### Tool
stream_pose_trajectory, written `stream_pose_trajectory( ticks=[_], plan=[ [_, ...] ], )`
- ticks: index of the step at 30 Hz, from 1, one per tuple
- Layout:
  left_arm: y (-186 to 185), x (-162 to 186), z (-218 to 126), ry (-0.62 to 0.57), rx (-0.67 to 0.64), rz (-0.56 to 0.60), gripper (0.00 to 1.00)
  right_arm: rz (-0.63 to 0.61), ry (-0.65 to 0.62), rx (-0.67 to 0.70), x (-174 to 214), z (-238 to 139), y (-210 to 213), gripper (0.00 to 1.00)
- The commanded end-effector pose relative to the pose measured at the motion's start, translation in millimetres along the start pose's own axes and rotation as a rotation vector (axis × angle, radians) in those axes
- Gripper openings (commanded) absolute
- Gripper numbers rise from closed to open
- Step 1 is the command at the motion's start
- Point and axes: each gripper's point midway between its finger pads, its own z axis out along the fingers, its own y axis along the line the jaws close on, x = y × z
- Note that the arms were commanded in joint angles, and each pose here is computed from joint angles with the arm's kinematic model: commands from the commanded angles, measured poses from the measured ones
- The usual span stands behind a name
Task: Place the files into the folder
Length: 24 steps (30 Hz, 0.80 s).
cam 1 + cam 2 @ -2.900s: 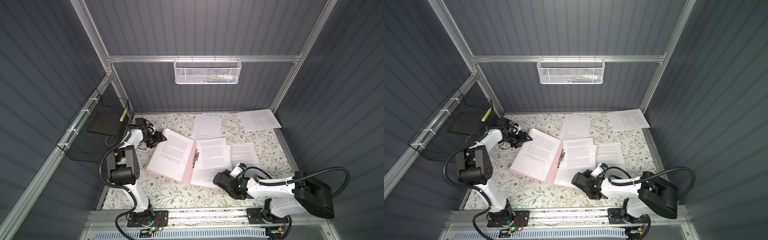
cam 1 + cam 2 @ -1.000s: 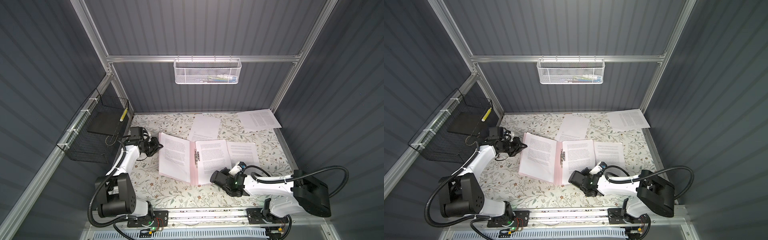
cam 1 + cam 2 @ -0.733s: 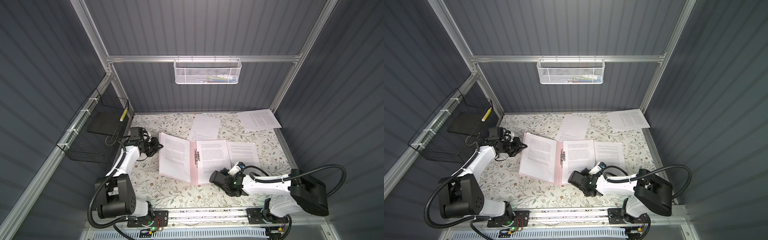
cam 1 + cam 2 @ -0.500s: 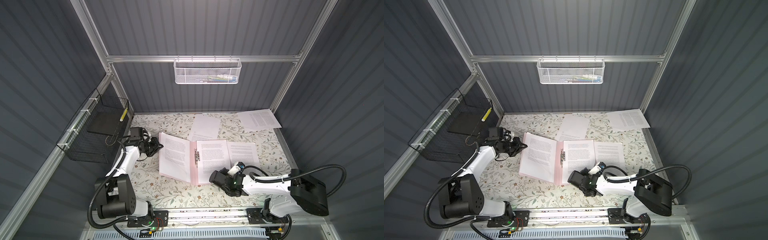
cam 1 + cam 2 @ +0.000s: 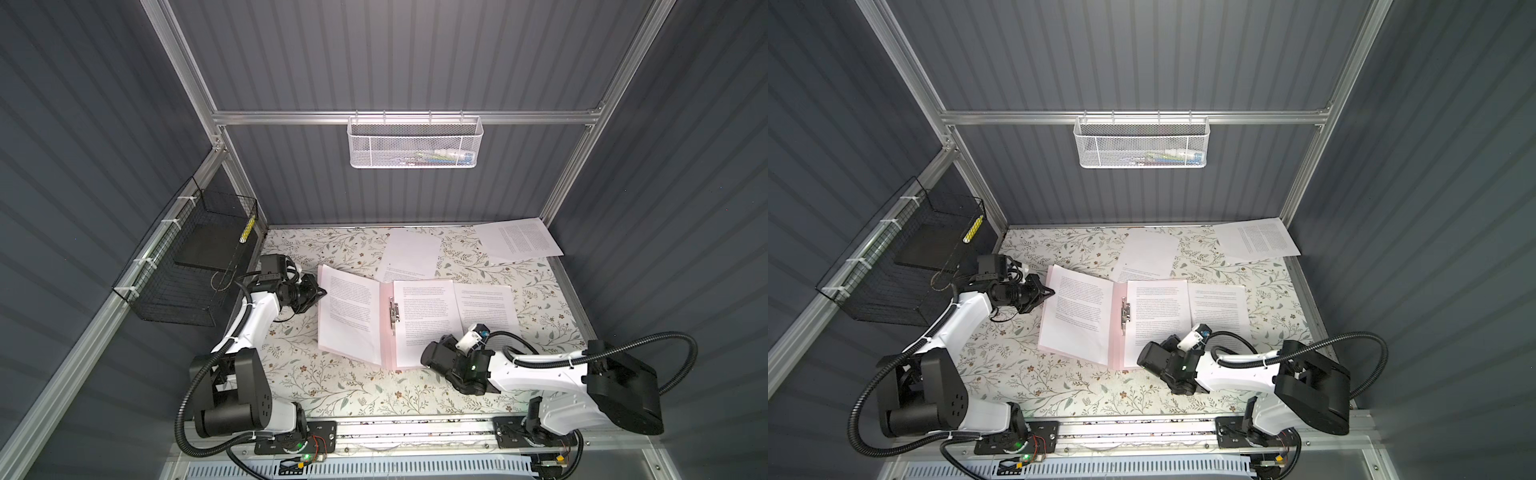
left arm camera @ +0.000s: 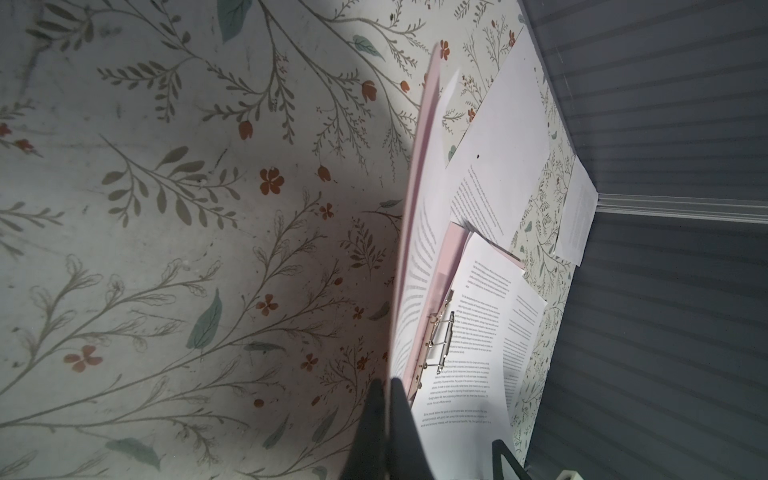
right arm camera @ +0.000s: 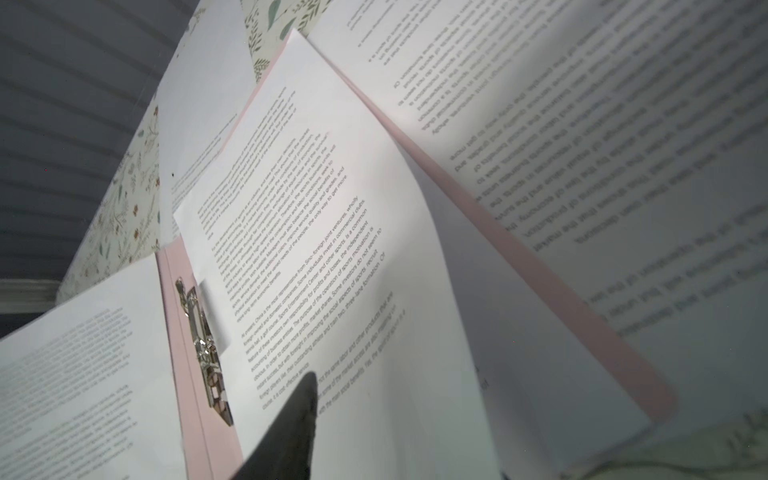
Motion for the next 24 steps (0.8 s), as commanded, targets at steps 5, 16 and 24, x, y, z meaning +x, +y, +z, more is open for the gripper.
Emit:
stream_pose_trajectory(
  ticks=[5,16,24],
  plan=[
    [5.3,0.8,2.0,0.019,-0.022,0.003,0.00,-0.066,0.040,0.001,-3.1,-8.9,-19.1,0.83],
    [7.2,-6.2,-1.9,0.049,-0.090,0.075,0.00,-0.416,0.081,0.090,-44.0,-34.1,-44.2,0.99],
    [17.3,-16.2,-6.9,0.073,-0.203,0.120,0.00,-0.435,0.102,-0.115,-106.2,-14.8,-8.9,0.99]
  ],
)
